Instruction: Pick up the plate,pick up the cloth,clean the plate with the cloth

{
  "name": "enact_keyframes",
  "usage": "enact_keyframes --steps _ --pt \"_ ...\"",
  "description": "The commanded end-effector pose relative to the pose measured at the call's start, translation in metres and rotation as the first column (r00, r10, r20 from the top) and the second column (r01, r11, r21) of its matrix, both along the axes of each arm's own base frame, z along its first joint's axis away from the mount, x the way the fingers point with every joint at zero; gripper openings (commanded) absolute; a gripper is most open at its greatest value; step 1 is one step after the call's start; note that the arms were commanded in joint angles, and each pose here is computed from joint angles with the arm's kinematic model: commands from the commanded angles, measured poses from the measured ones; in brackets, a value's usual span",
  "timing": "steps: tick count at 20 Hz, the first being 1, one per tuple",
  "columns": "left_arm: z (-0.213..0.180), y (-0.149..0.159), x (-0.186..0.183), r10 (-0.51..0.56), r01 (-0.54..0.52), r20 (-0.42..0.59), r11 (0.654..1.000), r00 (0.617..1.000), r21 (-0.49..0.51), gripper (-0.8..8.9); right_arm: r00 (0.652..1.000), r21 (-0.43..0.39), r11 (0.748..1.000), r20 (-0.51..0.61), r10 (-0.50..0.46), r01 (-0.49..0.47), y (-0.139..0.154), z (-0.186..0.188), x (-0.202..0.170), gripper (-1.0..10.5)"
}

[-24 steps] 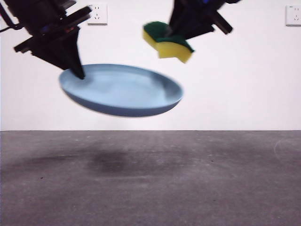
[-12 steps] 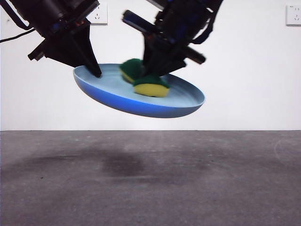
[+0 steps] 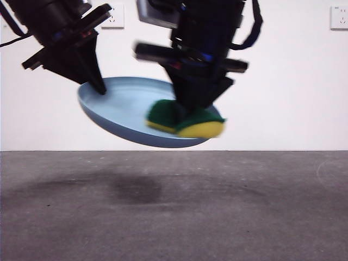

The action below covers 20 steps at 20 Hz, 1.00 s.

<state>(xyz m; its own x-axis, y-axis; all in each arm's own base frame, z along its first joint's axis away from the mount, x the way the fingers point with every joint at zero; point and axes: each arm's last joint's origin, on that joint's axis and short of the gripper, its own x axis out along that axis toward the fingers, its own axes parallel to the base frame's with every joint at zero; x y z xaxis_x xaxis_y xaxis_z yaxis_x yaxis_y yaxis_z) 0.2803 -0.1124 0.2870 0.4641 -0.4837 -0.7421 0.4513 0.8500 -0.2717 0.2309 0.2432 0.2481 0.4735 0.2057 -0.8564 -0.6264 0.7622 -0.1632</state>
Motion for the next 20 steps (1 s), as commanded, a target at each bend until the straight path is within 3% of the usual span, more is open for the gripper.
enact_keyframes --steps 1,5,8,12,15,17,20 --pt "0.0 0.001 -0.003 -0.033 0.033 -0.021 0.999 0.999 0.004 -0.08 0.992 -0.057 0.994 0.09 -0.086 0.092 -0.011 -0.005 0.016 -0.2" --pt "0.0 -0.001 -0.006 -0.093 0.091 -0.048 0.995 0.995 -0.04 -0.08 0.974 0.085 0.989 0.182 -0.134 0.12 -0.01 0.004 0.033 -0.2" --pt "0.001 -0.005 -0.007 -0.123 0.12 -0.041 0.99 0.992 -0.069 -0.08 0.972 0.214 0.975 0.211 -0.104 0.058 -0.003 0.011 0.038 -0.2" --pt "0.002 -0.006 -0.005 -0.12 0.118 -0.019 0.99 0.993 -0.074 -0.08 0.987 0.416 0.905 0.157 0.024 -0.088 0.009 0.019 0.038 -0.2" --pt "0.004 -0.006 -0.003 -0.113 0.113 0.005 0.99 0.994 -0.081 -0.08 0.989 0.492 0.858 0.077 0.129 -0.15 0.022 0.017 0.025 -0.2" --pt "0.005 -0.006 -0.001 -0.09 0.092 0.023 0.992 0.996 -0.086 -0.08 0.981 0.473 0.863 0.016 0.192 -0.177 0.029 0.013 0.012 -0.2" --pt "0.006 -0.005 0.001 -0.052 0.055 0.049 0.997 0.997 -0.052 -0.08 0.963 0.347 0.919 -0.119 0.243 -0.189 0.028 0.0 -0.008 -0.2"
